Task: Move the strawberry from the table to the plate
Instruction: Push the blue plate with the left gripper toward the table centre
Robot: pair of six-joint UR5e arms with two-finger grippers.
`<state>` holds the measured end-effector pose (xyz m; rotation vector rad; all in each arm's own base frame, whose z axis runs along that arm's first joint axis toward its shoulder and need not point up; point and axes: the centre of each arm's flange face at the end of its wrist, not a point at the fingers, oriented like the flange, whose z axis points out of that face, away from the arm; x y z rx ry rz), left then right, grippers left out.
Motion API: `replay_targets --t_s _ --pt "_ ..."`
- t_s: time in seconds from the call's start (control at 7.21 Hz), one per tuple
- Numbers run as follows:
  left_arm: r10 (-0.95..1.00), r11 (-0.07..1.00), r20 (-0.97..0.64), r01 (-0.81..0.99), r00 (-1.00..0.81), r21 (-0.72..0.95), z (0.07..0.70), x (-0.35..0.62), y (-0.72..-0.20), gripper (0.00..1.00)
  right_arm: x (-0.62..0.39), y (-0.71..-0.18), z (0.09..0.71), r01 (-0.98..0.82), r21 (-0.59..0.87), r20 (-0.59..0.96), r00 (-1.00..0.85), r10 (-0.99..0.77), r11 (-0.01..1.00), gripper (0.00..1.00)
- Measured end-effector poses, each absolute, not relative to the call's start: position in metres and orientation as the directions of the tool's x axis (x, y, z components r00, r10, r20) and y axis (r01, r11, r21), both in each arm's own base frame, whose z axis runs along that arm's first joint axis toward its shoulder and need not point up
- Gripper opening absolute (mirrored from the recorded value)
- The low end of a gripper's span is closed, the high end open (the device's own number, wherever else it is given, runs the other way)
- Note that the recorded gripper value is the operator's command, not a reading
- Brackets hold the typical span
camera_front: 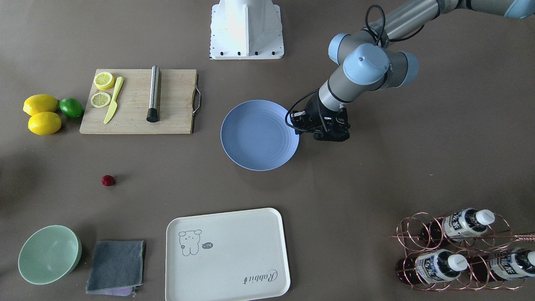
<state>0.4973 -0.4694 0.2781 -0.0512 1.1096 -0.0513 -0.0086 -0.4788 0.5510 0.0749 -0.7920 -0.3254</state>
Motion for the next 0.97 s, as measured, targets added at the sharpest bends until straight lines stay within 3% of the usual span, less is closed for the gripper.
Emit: replay_targets --t_s 0.14,0.28,0.42,0.55,0.97 --pt "-0.070 0.998 -0.888 0.024 0.454 -0.066 0.276 0.513 -0.464 0.00 -0.011 -0.479 0.551 0.262 0.199 0.693 0.644 -0.325 0.944 1.00" --pt "-0.073 0.997 -0.885 0.029 0.460 -0.067 0.276 0.520 -0.461 0.26 -0.015 -0.479 0.549 0.269 0.215 0.694 0.634 -0.341 0.939 1.00" --pt "-0.075 0.997 -0.883 0.032 0.463 -0.068 0.277 0.523 -0.460 0.68 -0.019 -0.479 0.549 0.273 0.228 0.697 0.624 -0.353 0.934 1.00" --pt "-0.076 0.997 -0.882 0.031 0.464 -0.069 0.277 0.524 -0.459 0.76 -0.022 -0.478 0.548 0.275 0.235 0.703 0.614 -0.359 0.932 1.00" --pt "-0.085 0.996 -0.885 0.051 0.458 -0.070 0.275 0.508 -0.467 0.75 -0.048 -0.489 0.526 0.262 0.237 0.723 0.595 -0.350 0.935 0.99"
